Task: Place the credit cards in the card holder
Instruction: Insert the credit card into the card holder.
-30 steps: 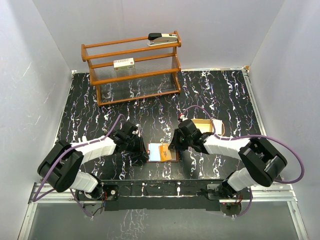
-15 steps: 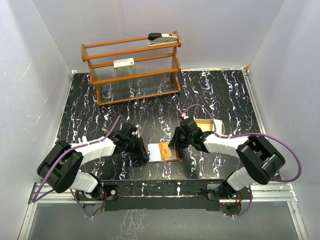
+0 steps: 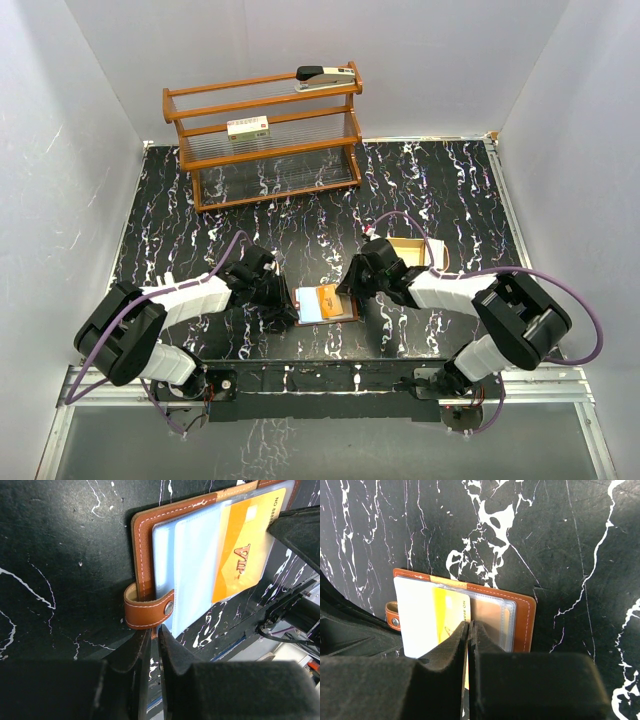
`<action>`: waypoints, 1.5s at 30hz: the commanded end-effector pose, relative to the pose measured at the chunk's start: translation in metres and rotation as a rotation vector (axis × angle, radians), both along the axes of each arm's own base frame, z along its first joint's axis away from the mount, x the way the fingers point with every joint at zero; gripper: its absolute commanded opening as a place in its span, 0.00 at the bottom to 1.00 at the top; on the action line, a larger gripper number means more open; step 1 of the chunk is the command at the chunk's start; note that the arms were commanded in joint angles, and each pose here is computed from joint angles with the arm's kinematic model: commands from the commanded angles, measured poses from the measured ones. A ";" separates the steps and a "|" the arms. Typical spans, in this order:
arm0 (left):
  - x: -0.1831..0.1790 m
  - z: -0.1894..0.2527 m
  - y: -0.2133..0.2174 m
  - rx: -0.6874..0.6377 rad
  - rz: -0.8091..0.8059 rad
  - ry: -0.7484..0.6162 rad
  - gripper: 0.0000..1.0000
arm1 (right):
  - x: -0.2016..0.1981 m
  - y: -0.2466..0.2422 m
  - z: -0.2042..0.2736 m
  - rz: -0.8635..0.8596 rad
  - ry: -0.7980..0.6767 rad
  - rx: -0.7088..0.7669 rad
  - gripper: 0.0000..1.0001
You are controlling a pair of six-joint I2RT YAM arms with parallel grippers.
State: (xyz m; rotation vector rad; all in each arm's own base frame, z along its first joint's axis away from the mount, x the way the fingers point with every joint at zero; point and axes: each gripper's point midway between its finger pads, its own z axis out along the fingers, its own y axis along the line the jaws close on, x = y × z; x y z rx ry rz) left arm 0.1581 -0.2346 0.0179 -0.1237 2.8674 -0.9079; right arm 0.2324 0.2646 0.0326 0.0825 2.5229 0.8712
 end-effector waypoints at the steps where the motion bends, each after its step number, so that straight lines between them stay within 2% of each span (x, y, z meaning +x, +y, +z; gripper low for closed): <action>1: -0.008 -0.002 0.001 0.009 -0.016 0.029 0.11 | -0.004 0.003 -0.002 -0.010 0.002 0.016 0.00; 14: -0.009 -0.006 0.001 -0.004 -0.008 0.030 0.11 | -0.015 0.020 0.001 -0.035 0.018 0.059 0.00; 22: -0.008 -0.005 -0.003 -0.009 -0.015 0.038 0.11 | -0.010 0.019 0.023 -0.026 -0.031 -0.002 0.22; 25: -0.007 -0.002 -0.003 -0.017 -0.007 0.026 0.11 | -0.009 0.014 0.029 -0.032 -0.042 -0.037 0.27; 39: -0.005 -0.002 -0.002 -0.013 0.001 0.012 0.11 | -0.031 0.053 0.013 0.061 0.011 -0.013 0.29; 45: -0.005 -0.004 -0.002 -0.012 0.000 0.014 0.11 | -0.036 0.064 0.018 0.090 -0.004 0.018 0.21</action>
